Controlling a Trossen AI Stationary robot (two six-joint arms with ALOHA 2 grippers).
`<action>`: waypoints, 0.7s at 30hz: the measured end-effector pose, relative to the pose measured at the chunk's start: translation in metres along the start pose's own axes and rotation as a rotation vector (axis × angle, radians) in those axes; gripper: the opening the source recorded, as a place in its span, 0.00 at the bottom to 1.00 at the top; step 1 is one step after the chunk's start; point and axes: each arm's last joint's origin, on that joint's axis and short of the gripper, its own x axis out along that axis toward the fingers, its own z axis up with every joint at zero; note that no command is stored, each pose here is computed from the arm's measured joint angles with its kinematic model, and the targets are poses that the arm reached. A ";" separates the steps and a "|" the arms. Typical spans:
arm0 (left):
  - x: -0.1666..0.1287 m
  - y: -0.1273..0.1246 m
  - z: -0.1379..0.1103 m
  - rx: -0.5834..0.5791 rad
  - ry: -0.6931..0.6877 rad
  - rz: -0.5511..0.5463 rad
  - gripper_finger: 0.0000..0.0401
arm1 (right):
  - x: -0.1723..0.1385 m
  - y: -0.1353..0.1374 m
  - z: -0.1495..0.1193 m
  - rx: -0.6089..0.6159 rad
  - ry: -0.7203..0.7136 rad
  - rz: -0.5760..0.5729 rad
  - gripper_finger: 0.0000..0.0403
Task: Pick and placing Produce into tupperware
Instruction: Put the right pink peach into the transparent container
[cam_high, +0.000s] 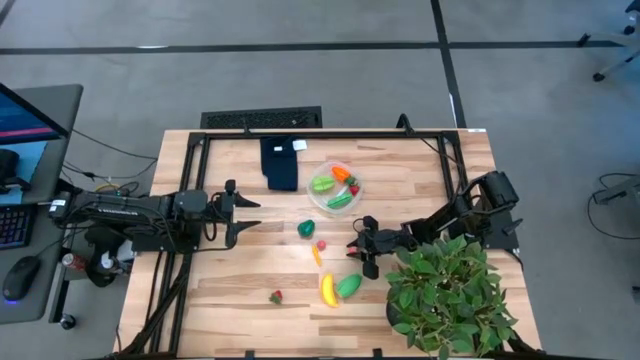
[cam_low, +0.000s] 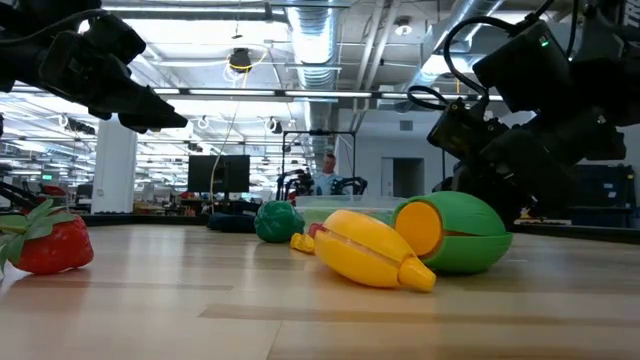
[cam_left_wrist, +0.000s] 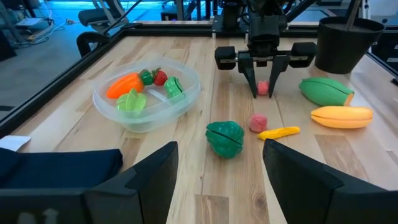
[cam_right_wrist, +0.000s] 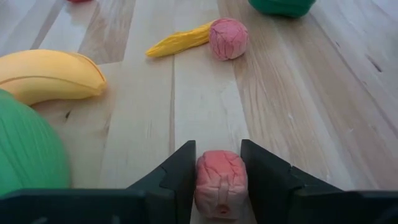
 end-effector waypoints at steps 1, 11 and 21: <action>0.000 0.000 0.000 0.000 0.000 0.000 0.57 | 0.000 0.000 0.000 0.000 0.000 0.000 0.29; 0.000 0.000 0.000 0.000 0.000 0.000 0.57 | 0.000 0.000 0.000 -0.003 0.001 -0.001 0.29; 0.000 0.000 0.000 0.000 0.000 0.000 0.57 | 0.000 0.000 0.000 -0.003 0.000 -0.003 0.28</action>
